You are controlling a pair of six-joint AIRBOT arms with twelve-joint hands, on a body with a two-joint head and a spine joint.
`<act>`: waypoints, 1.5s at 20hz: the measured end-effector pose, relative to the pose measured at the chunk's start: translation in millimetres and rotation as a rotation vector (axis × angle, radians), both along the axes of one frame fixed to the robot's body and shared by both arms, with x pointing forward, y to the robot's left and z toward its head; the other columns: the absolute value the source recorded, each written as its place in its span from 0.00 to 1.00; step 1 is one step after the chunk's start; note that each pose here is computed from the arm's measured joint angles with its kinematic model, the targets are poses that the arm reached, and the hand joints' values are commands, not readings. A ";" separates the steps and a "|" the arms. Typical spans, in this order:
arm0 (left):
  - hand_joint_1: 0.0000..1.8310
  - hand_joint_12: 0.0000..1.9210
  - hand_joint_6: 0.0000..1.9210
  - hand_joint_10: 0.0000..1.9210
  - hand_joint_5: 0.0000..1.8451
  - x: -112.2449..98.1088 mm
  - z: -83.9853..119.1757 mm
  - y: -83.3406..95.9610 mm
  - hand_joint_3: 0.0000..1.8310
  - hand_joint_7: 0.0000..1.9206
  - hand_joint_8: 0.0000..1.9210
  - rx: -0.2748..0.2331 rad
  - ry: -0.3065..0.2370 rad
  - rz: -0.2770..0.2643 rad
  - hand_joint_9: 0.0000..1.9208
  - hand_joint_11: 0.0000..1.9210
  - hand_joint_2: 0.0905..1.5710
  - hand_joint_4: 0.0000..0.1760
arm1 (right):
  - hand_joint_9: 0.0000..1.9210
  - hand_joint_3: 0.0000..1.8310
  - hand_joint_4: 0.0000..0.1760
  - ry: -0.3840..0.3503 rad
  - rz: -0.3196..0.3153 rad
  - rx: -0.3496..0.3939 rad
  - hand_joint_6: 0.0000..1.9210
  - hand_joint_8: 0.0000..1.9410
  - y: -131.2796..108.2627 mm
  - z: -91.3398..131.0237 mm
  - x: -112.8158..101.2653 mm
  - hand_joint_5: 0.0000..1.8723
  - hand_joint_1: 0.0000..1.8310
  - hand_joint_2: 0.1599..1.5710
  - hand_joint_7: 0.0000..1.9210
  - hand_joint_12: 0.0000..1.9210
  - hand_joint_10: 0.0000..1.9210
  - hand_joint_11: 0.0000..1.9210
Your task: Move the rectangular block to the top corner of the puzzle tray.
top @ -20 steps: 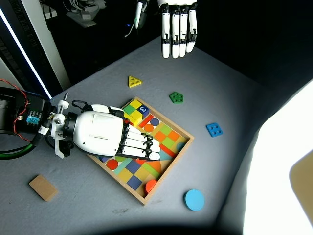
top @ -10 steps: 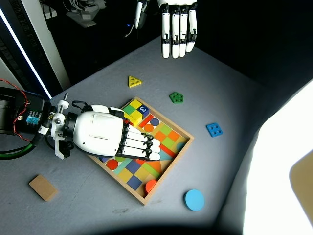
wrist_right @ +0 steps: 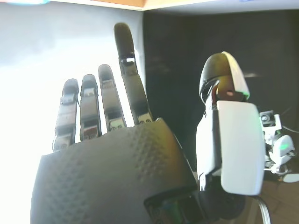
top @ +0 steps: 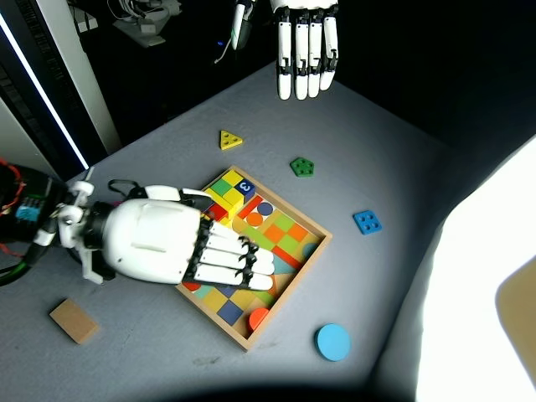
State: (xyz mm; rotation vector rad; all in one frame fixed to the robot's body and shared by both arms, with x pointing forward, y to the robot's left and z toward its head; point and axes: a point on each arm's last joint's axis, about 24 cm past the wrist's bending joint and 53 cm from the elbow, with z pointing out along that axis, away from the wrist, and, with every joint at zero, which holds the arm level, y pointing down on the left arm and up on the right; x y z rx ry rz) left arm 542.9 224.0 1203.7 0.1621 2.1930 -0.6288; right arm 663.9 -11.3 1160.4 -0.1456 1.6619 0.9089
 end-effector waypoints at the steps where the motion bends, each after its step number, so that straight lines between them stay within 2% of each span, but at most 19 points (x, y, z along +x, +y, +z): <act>1: 0.01 0.44 0.00 0.00 0.12 -0.1 -0.1 0.0 0.00 0.15 0.00 0.000 0.000 0.000 0.17 0.00 0.81 0.22 | 0.00 0.00 0.00 0.002 0.003 0.002 0.37 0.01 1.2 0.1 -1.3 0.26 0.00 0.67 0.06 0.00 0.00 0.00; 3: 0.00 0.44 0.00 0.00 0.10 -0.1 -0.1 -0.1 0.00 0.14 0.00 0.000 0.000 0.000 0.17 0.00 0.81 0.19 | 0.00 0.00 0.00 0.006 0.019 -0.004 0.37 0.01 5.5 -1.5 -5.6 0.27 0.00 0.67 0.06 0.00 0.00 0.00; 8: 0.01 0.44 0.00 0.00 0.11 -0.1 0.1 -0.1 0.00 0.15 0.00 -0.001 0.000 0.000 0.17 0.00 0.80 0.29 | 0.00 0.00 0.00 0.050 0.041 -0.034 0.36 0.01 8.7 -17.5 -11.3 0.25 0.00 0.67 0.06 0.00 0.00 0.00; 11: 0.00 0.44 0.00 0.00 0.11 0.2 0.0 0.3 0.00 0.16 0.00 -0.001 0.000 0.001 0.17 0.00 0.80 0.26 | 0.00 0.00 0.00 0.060 0.057 -0.040 0.36 0.00 14.9 -21.1 -14.7 0.25 0.00 0.67 0.05 0.00 0.00 0.00; 14: 0.01 0.47 0.00 0.00 0.11 0.6 -0.1 1.2 0.00 0.17 0.00 -0.001 0.001 0.003 0.18 0.00 0.80 0.30 | 0.00 0.00 0.00 0.085 0.077 -0.052 0.36 0.00 20.5 -28.2 -19.1 0.25 0.00 0.66 0.05 0.00 0.00 0.00; 19: 0.00 0.46 0.00 0.00 0.11 0.6 -0.1 1.2 0.00 0.17 0.00 -0.001 0.001 0.003 0.19 0.00 0.81 0.26 | 0.00 0.00 0.00 0.096 0.072 -0.042 0.36 0.00 20.7 -26.6 -17.7 0.23 0.00 0.67 0.03 0.00 0.00 0.00; 24: 0.00 0.45 0.00 0.00 0.12 0.6 0.0 1.1 0.00 0.15 0.00 -0.001 0.000 0.003 0.18 0.00 0.81 0.24 | 0.00 0.00 0.00 0.078 0.064 -0.018 0.36 0.00 22.2 -12.9 -13.2 0.23 0.00 0.68 0.01 0.00 0.00 0.00; 30: 0.01 0.46 0.00 0.00 0.12 0.6 0.1 1.1 0.00 0.15 0.00 -0.002 0.000 0.003 0.18 0.00 0.81 0.22 | 0.00 0.00 0.00 0.082 0.064 -0.035 0.38 0.00 20.2 -19.6 -13.8 0.24 0.00 0.68 0.02 0.00 0.00 0.00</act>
